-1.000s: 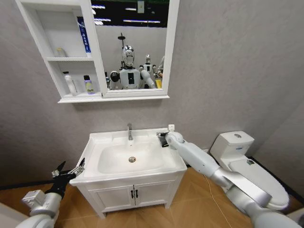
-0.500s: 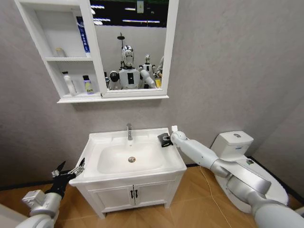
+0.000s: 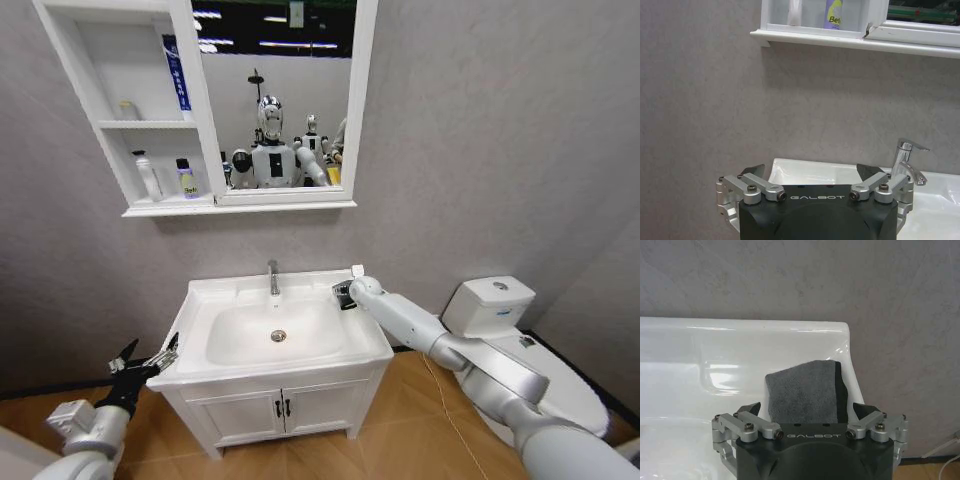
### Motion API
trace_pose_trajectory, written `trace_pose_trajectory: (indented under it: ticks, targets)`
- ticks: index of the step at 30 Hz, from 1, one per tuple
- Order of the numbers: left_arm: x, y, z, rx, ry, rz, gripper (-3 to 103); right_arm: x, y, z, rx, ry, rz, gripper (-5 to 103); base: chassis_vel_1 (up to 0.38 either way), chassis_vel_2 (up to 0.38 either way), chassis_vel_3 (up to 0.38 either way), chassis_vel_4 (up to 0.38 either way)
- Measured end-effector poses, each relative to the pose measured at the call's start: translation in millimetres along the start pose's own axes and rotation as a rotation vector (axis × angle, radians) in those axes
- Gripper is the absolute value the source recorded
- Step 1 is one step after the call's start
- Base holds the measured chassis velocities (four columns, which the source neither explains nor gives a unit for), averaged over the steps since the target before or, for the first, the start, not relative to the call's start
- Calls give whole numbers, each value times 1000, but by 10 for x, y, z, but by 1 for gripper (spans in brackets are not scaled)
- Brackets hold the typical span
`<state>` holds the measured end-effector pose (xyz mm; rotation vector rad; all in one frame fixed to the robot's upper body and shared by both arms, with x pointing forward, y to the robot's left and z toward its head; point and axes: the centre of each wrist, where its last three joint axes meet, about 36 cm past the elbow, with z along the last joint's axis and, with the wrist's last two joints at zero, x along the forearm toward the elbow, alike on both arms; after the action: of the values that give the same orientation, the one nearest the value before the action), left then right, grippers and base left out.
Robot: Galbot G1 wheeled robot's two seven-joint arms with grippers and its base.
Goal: Move facial cleanser and shampoo from washbasin to cabinet, then wipe washbasin with towel.
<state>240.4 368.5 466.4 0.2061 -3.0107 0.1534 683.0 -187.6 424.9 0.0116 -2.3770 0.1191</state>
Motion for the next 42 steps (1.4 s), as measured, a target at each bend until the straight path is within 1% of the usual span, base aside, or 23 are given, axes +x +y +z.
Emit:
trace_pose_trajectory:
  ticks: [4, 10, 15, 18, 19, 22, 25, 30, 42]
  targets:
    - [0, 0, 0, 0, 0, 0, 100, -59, -47, 42, 9, 7, 18, 100, 0, 0, 0, 0]
    - [0, 0, 0, 0, 0, 0, 100, -111, -96, 101, 9, 16, 18, 100, 0, 0, 0, 0]
    - [0, 0, 0, 0, 0, 0, 100, -129, -65, 116, 13, 12, 16, 100, 0, 0, 0, 0]
    - [0, 0, 0, 0, 0, 0, 100, -123, -13, 91, 29, -4, 19, 100, 0, 0, 0, 0]
    - [0, 0, 0, 0, 0, 0, 100, -122, 11, 74, 48, -19, 26, 100, 0, 0, 0, 0]
    - [0, 0, 0, 0, 0, 0, 100, -98, 44, 28, 68, -40, 33, 100, 0, 0, 0, 0]
    - [0, 0, 0, 0, 0, 0, 100, -78, 76, 3, 74, -46, 29, 100, 0, 0, 0, 0]
    - [0, 0, 0, 0, 0, 0, 100, -121, 130, 15, 62, -28, 24, 100, 0, 0, 0, 0]
    - [0, 0, 0, 0, 0, 0, 100, -158, 137, 77, 65, -3, 18, 100, 0, 0, 0, 0]
